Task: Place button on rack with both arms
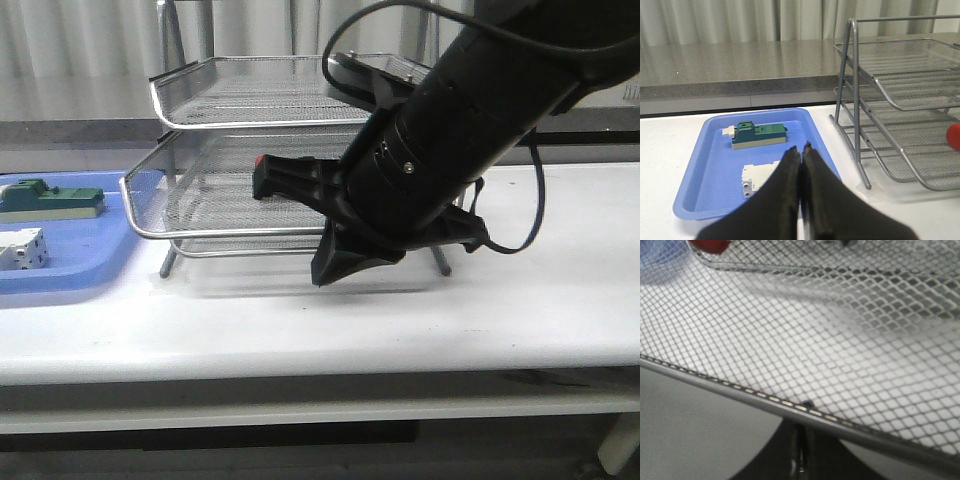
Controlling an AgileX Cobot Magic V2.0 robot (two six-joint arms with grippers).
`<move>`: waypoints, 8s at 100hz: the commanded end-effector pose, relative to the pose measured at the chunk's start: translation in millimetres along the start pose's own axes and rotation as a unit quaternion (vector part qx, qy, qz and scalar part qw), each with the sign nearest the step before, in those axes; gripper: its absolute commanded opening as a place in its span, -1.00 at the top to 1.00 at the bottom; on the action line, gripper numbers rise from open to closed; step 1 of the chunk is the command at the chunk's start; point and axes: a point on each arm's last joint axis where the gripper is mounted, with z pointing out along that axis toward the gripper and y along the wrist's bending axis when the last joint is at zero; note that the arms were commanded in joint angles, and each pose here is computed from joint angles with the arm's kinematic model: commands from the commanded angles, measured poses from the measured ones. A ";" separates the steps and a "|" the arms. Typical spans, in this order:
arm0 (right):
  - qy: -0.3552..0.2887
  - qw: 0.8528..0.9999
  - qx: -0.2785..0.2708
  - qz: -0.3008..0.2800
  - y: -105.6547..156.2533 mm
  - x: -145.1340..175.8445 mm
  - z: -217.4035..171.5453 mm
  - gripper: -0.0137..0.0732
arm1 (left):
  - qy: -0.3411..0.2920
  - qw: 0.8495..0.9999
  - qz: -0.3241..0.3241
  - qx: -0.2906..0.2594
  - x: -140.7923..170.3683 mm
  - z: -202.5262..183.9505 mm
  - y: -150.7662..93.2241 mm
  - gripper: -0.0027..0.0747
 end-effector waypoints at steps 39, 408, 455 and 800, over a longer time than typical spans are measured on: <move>-0.109 0.994 0.003 -0.029 -2.9 -67.2 1.5 0.84 | -0.048 0.999 -0.010 -0.013 -16.3 -0.1 2.4 0.99; -0.443 0.876 0.146 -0.125 -93.0 138.8 -260.7 0.82 | -0.048 0.999 -0.010 -0.013 -16.3 -0.1 2.4 0.99; -0.508 0.836 0.148 -0.144 -110.2 181.3 -236.1 0.82 | -0.048 0.999 -0.010 -0.013 -16.3 -0.1 2.4 0.99; -0.500 0.838 0.174 -0.132 -113.7 182.1 -235.4 0.82 | -0.072 0.997 0.000 -0.034 51.5 -35.7 3.9 0.99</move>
